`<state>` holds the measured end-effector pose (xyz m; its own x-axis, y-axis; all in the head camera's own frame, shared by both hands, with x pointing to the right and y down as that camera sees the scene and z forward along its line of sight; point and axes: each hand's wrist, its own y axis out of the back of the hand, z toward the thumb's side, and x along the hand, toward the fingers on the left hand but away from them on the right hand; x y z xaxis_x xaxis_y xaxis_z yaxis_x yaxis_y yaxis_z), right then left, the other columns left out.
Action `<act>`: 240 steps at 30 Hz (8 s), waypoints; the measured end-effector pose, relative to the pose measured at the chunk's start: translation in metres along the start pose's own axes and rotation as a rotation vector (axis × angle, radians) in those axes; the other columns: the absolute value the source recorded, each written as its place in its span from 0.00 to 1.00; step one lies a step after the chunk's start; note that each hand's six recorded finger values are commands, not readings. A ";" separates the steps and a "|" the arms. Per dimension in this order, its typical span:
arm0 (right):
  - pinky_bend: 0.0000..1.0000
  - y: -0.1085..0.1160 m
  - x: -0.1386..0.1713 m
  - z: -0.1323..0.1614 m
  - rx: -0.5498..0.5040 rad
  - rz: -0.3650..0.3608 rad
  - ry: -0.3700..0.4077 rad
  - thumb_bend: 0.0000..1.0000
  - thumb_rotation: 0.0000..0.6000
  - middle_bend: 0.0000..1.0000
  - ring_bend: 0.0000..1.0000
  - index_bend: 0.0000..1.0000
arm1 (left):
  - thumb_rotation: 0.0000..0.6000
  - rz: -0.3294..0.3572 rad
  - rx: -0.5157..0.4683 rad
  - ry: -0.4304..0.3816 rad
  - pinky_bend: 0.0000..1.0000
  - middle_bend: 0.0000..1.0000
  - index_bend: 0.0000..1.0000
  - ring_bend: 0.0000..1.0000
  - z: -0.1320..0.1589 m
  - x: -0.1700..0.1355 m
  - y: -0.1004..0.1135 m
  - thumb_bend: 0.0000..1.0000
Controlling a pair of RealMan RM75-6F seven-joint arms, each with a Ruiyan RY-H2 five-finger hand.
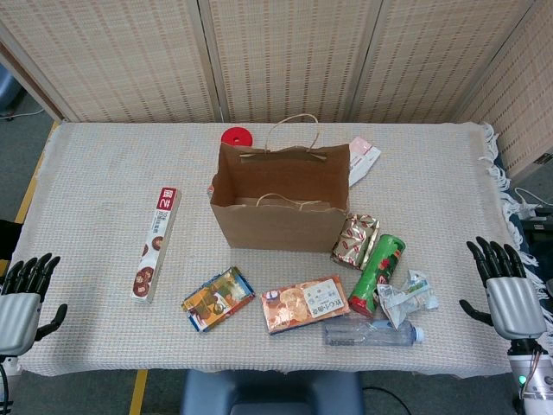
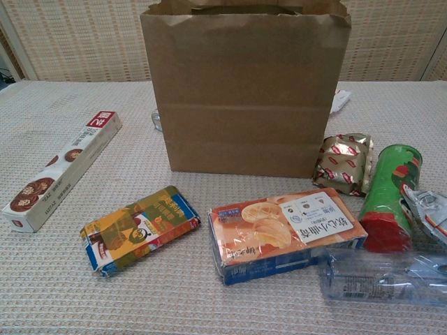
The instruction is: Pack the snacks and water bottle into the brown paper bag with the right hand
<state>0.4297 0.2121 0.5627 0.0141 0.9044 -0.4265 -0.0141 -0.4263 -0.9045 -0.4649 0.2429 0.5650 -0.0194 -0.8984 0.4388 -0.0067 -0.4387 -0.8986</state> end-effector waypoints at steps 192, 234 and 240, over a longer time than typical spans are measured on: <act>0.62 -0.059 -0.097 0.121 0.479 0.075 0.589 0.28 1.00 0.61 0.65 0.71 | 1.00 0.001 0.008 0.002 0.00 0.00 0.00 0.00 0.000 0.002 -0.001 0.37; 0.62 0.149 -0.158 0.291 0.724 -0.706 0.304 0.28 1.00 0.62 0.65 0.72 | 1.00 0.010 -0.005 -0.011 0.00 0.00 0.00 0.00 -0.001 0.002 -0.001 0.37; 0.62 0.143 -0.171 0.279 0.871 -0.657 0.228 0.29 1.00 0.62 0.65 0.72 | 1.00 0.012 -0.009 -0.013 0.00 0.00 0.00 0.00 -0.001 0.002 -0.001 0.37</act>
<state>0.1466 0.0020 0.5084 0.4581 0.8868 0.0608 -0.6323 0.3732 -0.6790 -0.4657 0.2418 0.5666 -0.0068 -0.9039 0.4277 -0.0154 -0.4275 -0.9039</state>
